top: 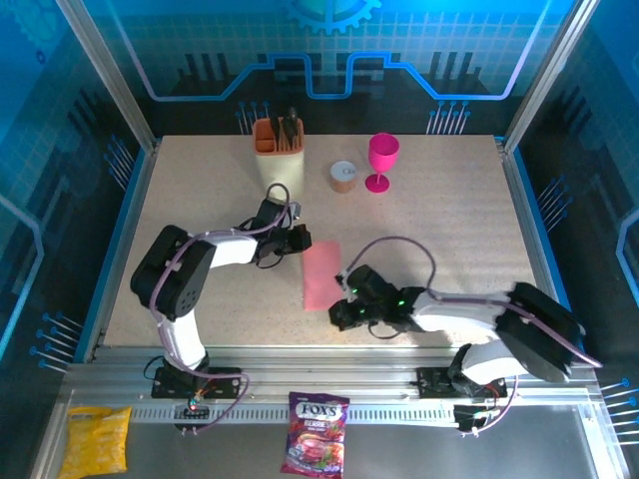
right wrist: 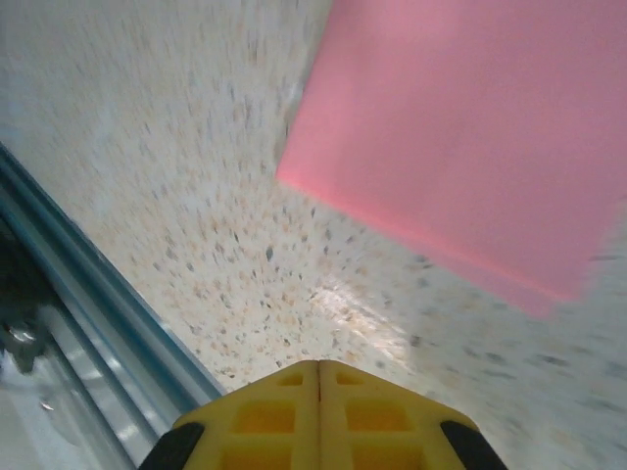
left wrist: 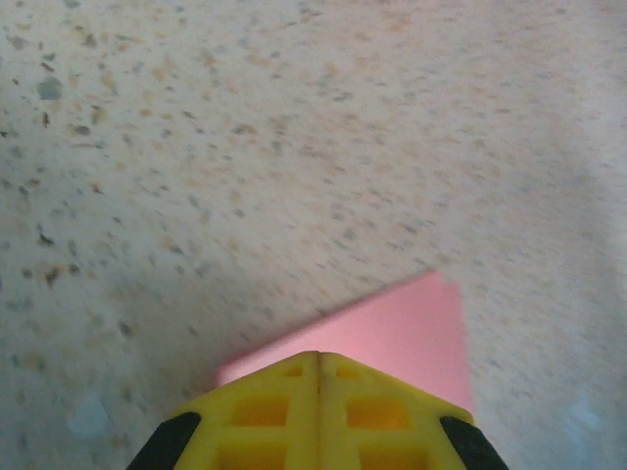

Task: Fold a paper plane with a square sheet of paper (pick it up from the middle)
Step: First fold in half a square sheet of paper at the center of the table, then fold the triangle a second time at the center of the table.

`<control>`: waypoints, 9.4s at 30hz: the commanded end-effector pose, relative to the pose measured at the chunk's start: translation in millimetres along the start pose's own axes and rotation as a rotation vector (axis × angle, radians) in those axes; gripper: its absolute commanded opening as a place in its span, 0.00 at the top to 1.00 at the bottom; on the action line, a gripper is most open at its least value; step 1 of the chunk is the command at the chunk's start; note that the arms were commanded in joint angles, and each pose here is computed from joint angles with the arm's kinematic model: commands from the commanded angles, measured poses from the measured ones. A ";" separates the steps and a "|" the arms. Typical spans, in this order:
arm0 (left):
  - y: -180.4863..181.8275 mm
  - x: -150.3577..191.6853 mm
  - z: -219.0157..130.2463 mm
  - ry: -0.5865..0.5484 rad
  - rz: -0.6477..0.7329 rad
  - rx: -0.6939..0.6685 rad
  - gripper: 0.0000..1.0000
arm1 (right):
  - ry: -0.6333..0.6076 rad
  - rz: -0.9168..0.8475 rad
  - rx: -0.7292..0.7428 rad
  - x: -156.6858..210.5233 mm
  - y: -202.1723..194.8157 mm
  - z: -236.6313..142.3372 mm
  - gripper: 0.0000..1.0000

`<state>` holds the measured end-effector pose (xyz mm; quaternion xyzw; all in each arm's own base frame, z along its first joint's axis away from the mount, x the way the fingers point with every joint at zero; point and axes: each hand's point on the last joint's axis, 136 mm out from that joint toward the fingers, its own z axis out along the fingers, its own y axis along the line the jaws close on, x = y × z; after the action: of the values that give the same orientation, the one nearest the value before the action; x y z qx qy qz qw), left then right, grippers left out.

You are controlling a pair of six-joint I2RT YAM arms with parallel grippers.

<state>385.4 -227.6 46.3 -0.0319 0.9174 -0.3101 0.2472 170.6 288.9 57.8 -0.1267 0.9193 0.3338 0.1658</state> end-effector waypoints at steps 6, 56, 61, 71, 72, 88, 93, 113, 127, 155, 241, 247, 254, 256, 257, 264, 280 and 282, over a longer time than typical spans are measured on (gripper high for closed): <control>-60.7 25.1 -56.6 -0.028 0.052 0.101 0.89 | -0.201 0.190 0.200 -40.9 -60.5 -89.9 1.00; 13.3 52.7 21.8 0.074 0.042 -0.055 0.87 | 0.074 0.194 0.096 -28.3 -41.2 28.0 0.69; 15.7 54.4 21.6 0.075 0.042 -0.056 0.87 | 0.073 0.190 0.078 -32.5 -35.0 30.0 0.70; 16.4 55.1 21.6 0.073 0.039 -0.053 0.88 | 0.042 0.181 0.101 -39.6 -36.3 20.5 0.65; 16.3 55.6 21.8 0.075 0.040 -0.054 0.88 | 0.034 0.185 0.109 -40.2 -38.2 18.1 0.63; 18.0 57.3 23.1 0.082 0.038 -0.054 0.90 | 0.078 0.209 0.140 -24.0 -45.7 26.2 0.55; 18.6 57.8 23.6 0.084 0.038 -0.056 0.90 | 0.085 0.211 0.140 -22.8 -44.7 29.1 0.54; 15.6 57.0 24.0 0.087 0.043 -0.040 0.92 | 0.029 0.239 0.068 -50.8 -39.4 23.7 0.63; 13.1 56.1 24.1 0.091 0.044 -0.032 0.94 | 0.009 0.293 -0.033 -73.8 -42.3 31.4 0.59; -45.8 51.5 -47.3 -0.019 0.190 0.058 0.54 | 0.003 0.379 -0.032 -98.5 -67.4 48.5 1.00; -51.5 151.1 -34.9 0.063 0.490 -0.005 1.00 | 0.177 0.230 0.108 -80.7 -99.9 75.1 1.00; -41.6 144.3 -34.4 0.054 0.488 -0.040 1.00 | 0.184 0.241 0.119 -74.9 -105.0 77.3 1.00; -30.8 135.7 -32.7 0.041 0.486 -0.087 1.00 | 0.190 0.247 0.124 -72.1 -107.9 79.8 1.00; -28.1 132.7 -32.5 0.035 0.488 -0.100 1.00 | 0.191 0.248 0.127 -72.0 -108.5 80.2 1.00; -26.4 131.3 -32.4 0.034 0.488 -0.106 1.00 | 0.191 0.248 0.129 -71.5 -109.2 80.4 1.00; -19.9 122.3 -31.3 0.015 0.482 -0.133 1.00 | 0.192 0.248 0.129 -71.1 -109.8 81.4 1.00; -17.0 130.4 -21.2 0.058 0.475 -0.117 1.00 | 0.186 0.252 0.110 -76.3 -104.7 80.0 1.00; -13.7 133.6 -19.7 0.066 0.473 -0.121 1.00 | 0.169 0.244 0.095 -86.4 -97.4 74.9 1.00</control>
<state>258.9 -254.0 15.7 0.1676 0.9237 -0.1860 0.2898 316.1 298.2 12.5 -0.0597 0.9297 0.3505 0.0963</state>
